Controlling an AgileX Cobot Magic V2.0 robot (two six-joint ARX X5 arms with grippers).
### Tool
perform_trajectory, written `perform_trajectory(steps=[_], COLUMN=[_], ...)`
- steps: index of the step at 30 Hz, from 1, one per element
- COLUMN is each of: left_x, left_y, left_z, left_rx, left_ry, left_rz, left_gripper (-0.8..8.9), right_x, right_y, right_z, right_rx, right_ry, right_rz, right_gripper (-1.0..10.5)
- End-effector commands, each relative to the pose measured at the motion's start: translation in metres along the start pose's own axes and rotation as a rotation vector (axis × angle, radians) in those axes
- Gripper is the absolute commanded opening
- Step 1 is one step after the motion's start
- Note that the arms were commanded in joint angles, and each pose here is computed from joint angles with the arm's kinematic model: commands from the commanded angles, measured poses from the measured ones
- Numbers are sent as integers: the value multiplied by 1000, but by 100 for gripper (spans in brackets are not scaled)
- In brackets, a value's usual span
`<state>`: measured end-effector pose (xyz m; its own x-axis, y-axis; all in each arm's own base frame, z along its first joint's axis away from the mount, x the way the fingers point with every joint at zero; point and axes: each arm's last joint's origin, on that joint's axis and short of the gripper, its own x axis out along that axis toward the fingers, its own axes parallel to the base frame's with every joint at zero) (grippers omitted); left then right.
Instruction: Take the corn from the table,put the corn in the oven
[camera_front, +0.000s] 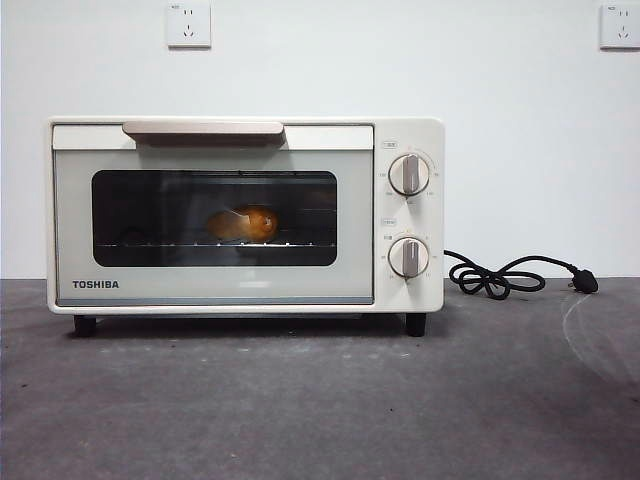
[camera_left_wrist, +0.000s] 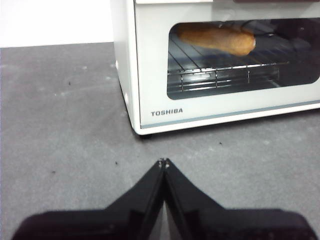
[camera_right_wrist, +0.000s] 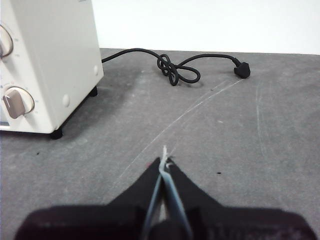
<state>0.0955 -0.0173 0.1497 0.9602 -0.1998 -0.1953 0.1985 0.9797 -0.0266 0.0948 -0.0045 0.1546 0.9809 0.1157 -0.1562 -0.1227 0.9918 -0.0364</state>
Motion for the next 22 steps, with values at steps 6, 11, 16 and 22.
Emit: perform_trajectory(steps=[6,11,16,22], left_x=[-1,-1,-1,-2], left_y=[2,6,6,8], left_z=[1,1,1,1], left_rx=[-7,-14,-15,-18], left_ry=[-36,-37,-37,-38], left_rz=[21,60,65,81], left_gripper=[-3,-3,-3,-3], right_x=[1,1,1,1], right_y=[0,0,0,0], right_z=[-3,-3,-3,-3], right_rx=[11,11,11,11], right_ry=[3,4,3,4], right_rz=[-4,-4,-4,-4], right_gripper=[0,0,0,0])
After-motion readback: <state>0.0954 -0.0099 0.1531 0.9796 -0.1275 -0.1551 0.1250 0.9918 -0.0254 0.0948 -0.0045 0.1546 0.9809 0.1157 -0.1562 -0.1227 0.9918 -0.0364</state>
